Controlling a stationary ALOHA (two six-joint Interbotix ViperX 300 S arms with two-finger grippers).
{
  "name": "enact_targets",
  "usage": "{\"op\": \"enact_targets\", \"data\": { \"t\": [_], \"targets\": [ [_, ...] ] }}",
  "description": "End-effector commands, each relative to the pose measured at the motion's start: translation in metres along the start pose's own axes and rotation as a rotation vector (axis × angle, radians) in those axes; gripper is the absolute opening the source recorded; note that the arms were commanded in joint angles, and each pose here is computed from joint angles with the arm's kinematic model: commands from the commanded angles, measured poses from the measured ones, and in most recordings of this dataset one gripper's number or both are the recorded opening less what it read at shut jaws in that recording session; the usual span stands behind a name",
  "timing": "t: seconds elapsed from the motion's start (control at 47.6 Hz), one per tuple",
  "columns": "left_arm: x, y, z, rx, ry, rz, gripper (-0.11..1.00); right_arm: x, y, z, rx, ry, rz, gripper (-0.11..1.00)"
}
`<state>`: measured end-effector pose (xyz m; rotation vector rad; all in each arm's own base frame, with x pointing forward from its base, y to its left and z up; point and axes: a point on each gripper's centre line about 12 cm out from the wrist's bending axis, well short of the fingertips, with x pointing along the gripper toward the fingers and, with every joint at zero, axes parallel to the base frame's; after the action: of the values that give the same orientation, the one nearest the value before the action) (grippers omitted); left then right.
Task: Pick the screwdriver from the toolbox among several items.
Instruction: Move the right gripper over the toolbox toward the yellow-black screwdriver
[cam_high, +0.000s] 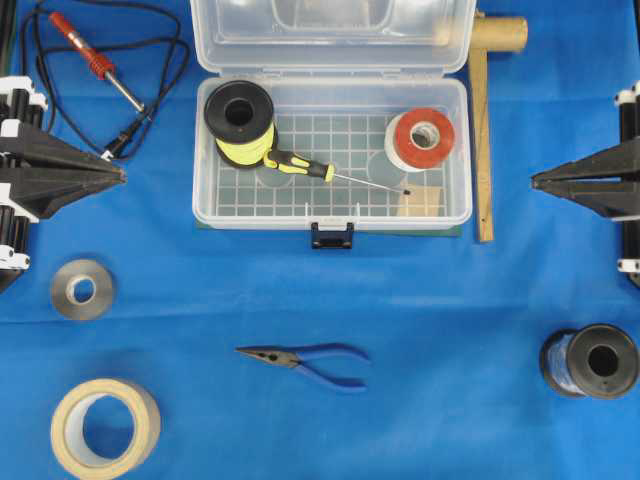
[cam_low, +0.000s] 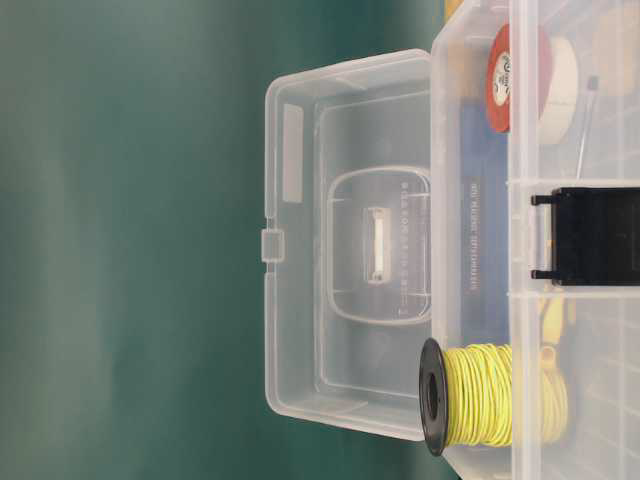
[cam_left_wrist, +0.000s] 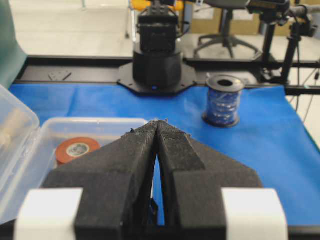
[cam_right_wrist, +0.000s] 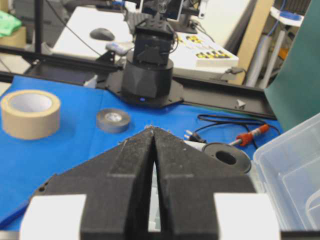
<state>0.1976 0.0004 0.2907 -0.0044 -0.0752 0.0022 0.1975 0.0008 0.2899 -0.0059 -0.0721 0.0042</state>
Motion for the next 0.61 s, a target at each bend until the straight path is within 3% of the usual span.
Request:
{"op": "enact_targets", "data": {
  "t": [0.0, 0.231, 0.399, 0.589],
  "targets": [
    [0.002, 0.0, 0.007, -0.001, -0.023, 0.003, 0.01, 0.007, -0.002, 0.012, 0.005, -0.023, -0.01, 0.0],
    [0.002, 0.001, 0.007, -0.001, -0.021, 0.007, 0.01, 0.057, -0.011, 0.024, 0.043, 0.171, -0.047, 0.0],
    [0.004, 0.002, 0.004, -0.002, -0.012, 0.012, 0.01, 0.103, -0.041, 0.014, 0.165, 0.385, -0.159, 0.0],
    [0.003, 0.002, 0.006, -0.004, -0.021, 0.014, 0.01, 0.153, -0.067, -0.019, 0.301, 0.614, -0.251, 0.01]
  ]
}}
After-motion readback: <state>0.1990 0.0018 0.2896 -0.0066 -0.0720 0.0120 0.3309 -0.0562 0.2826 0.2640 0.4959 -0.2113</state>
